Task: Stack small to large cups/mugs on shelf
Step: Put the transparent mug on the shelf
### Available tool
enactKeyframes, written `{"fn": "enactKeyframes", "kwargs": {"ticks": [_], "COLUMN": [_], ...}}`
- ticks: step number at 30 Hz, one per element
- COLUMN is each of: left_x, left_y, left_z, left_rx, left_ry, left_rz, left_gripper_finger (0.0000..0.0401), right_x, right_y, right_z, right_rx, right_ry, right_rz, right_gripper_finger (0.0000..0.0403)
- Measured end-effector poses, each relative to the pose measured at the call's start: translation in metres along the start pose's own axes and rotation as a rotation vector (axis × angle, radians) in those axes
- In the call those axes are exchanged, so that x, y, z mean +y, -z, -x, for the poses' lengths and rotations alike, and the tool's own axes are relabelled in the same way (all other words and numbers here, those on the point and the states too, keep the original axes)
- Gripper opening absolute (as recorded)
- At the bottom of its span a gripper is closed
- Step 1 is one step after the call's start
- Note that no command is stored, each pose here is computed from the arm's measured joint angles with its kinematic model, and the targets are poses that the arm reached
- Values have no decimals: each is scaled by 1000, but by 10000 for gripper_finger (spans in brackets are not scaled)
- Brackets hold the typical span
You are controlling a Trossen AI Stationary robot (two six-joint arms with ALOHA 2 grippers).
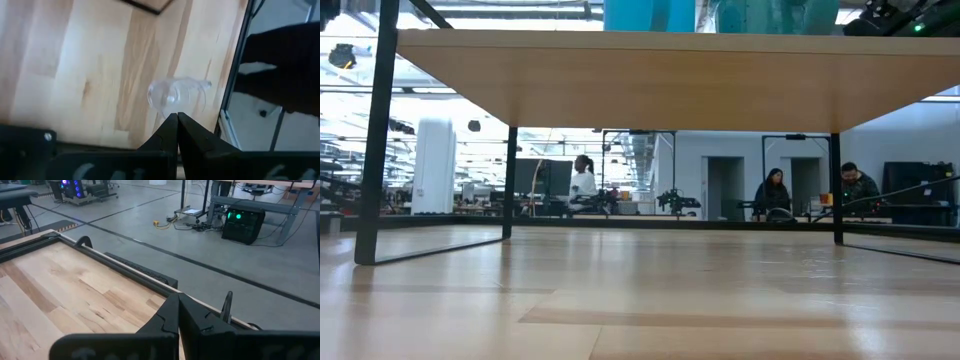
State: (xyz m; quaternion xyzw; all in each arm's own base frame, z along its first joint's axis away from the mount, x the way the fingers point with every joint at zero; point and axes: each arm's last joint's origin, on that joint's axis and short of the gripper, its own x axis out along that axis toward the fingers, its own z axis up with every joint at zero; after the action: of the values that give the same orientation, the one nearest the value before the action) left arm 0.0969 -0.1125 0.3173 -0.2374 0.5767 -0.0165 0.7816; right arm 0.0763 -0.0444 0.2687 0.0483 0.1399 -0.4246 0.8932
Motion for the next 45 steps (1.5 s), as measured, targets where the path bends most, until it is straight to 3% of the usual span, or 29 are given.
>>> {"fn": "enactKeyframes", "kwargs": {"ticks": [15, 19, 25, 31, 45], "left_x": [-33, -36, -39, -38, -31], "left_y": [-7, -9, -6, -6, -3], "left_z": [-40, -49, -58, -65, -65], "left_rx": [79, 132, 266, 296, 305], "left_ry": [-5, -22, -17, -77, -222], "left_rz": [-219, -118, -67, -35, 294], "left_gripper_finger": [0, 0, 0, 4, 117], "right_x": [0, 0, 0, 0, 0], "right_y": [0, 1, 1, 1, 1], "right_z": [0, 0, 0, 0, 0], "right_rx": [2, 8, 8, 8, 8], "right_ry": [-2, -4, -3, -4, -4], "right_rz": [1, 4, 5, 4, 4], "right_gripper_finger": [24, 24, 24, 24, 24]}}
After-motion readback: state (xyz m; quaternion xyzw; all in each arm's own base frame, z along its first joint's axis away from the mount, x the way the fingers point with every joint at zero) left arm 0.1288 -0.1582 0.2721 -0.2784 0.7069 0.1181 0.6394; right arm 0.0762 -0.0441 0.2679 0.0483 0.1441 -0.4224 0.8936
